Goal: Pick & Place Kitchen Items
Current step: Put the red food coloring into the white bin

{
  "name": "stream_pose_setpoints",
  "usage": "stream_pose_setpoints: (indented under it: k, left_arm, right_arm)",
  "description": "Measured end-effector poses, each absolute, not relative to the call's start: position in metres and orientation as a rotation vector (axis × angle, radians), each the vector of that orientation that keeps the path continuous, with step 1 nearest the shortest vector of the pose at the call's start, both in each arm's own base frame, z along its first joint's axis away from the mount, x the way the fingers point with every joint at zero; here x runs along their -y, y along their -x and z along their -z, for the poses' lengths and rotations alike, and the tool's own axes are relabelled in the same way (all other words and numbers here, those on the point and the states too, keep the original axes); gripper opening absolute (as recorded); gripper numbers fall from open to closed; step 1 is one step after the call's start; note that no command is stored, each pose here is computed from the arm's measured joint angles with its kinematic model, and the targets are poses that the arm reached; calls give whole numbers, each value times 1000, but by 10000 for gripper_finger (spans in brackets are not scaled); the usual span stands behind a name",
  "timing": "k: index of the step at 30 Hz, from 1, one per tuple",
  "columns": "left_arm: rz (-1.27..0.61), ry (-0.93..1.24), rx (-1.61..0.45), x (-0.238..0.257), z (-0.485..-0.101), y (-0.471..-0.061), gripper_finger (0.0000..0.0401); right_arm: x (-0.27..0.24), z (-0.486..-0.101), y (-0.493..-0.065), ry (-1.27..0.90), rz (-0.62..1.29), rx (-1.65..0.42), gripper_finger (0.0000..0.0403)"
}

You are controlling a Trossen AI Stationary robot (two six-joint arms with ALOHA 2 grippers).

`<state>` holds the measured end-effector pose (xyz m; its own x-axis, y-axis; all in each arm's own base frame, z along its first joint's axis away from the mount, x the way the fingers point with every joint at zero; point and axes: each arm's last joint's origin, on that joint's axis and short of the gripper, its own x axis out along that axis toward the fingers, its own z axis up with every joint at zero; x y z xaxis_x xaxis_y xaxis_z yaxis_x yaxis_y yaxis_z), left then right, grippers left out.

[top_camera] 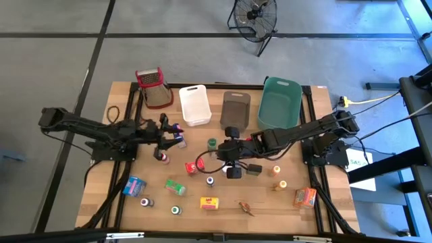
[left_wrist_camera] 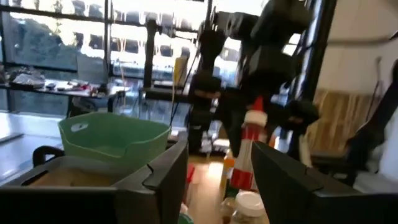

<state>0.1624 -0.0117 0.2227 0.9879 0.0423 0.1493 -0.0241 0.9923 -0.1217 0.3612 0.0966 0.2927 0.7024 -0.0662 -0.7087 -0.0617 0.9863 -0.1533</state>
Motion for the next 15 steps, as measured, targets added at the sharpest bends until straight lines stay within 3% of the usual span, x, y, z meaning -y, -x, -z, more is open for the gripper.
stream_pose_setpoints:
  k: [10, 15]
  left_arm:
    - [-68, 87, -13, 14, -214, -204, 173]
    - [28, 7, -68, 22, -211, -222, 171]
  right_arm:
    - [-103, -318, -367, 244, -51, -635, 126]
    - [-96, -318, -369, 241, -34, -640, 126]
